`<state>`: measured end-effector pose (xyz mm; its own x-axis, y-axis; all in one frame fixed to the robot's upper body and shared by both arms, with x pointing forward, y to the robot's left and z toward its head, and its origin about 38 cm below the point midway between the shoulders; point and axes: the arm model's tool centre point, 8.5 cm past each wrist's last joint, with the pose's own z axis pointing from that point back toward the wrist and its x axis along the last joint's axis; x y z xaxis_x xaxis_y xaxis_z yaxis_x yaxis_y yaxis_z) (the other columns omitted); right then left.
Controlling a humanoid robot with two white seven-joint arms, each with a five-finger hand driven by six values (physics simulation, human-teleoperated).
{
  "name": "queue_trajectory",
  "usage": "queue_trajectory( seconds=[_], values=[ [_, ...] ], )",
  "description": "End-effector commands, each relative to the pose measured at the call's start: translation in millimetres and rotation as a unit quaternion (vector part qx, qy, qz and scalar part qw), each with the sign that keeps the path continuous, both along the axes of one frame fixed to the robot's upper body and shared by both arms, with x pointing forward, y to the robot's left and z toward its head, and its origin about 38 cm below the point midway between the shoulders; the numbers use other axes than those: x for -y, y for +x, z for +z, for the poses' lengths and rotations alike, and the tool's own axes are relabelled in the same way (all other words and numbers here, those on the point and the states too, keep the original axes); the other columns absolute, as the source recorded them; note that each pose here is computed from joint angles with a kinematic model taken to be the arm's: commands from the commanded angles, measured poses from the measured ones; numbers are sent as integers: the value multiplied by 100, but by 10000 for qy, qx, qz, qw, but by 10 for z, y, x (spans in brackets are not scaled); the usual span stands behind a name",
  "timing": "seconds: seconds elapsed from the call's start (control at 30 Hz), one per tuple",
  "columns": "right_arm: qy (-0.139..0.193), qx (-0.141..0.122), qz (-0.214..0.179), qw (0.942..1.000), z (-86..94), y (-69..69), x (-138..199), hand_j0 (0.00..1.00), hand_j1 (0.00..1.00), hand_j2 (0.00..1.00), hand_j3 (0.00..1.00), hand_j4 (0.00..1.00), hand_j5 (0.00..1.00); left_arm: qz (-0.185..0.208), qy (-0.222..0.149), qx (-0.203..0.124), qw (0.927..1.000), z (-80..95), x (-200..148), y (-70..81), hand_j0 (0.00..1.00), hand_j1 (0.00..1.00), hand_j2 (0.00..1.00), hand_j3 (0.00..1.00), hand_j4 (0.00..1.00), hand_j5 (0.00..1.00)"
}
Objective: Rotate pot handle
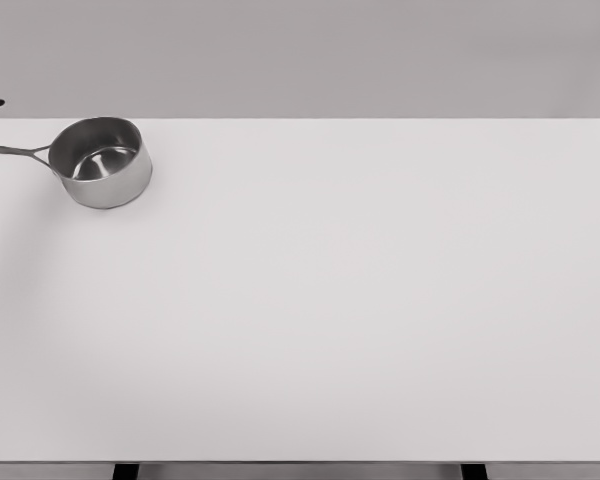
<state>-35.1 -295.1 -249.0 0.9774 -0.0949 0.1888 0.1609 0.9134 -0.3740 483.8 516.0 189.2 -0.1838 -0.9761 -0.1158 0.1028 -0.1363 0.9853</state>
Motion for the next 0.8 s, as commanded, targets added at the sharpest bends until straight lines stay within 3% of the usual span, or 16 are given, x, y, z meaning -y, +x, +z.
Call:
queue_trajectory(
  seconds=[0.0, 0.2, 0.3, 0.43, 0.53, 0.67, 0.77],
  values=[
    [-1, 3, -3, 10000, 0, 1, 1, 100, 100, 100, 100, 100, 100, 10, -56, 66, 10000, 36, -9, 0, 100, 100, 100, 100, 100, 100],
    [-1, 3, -3, 10000, 0, 1, 1, 100, 100, 100, 100, 100, 100, 90, -210, 86, 9997, 5, -112, -111, 100, 100, 100, 100, 100, 100],
    [-1, 3, -3, 10000, 0, 1, 1, 100, 100, 100, 100, 100, 100, -57, -266, 272, 9993, 149, -169, -261, 100, 100, 100, 100, 100, 100],
    [-1, 3, -3, 10000, 0, 1, 1, 100, 100, 100, 100, 100, 100, -362, -385, 359, 9980, 189, -111, -462, 100, 100, 100, 100, 100, 100],
    [-1, 3, -3, 10000, 0, 1, 1, 100, 100, 100, 100, 100, 100, -574, -416, 530, 9961, 382, -78, -545, 100, 100, 100, 100, 100, 100],
    [-2, 3, -10, 10000, 0, 0, 1, 100, 100, 100, 100, 100, 100, -1031, -608, 637, 9908, 516, 122, -687, 100, 100, 100, 100, 100, 100],
    [-1, 3, -3, 10000, 0, 1, 1, 100, 100, 100, 100, 100, 100, -1911, -593, 944, 9752, 736, 702, -708, 100, 100, 100, 100, 100, 100]
  ],
)
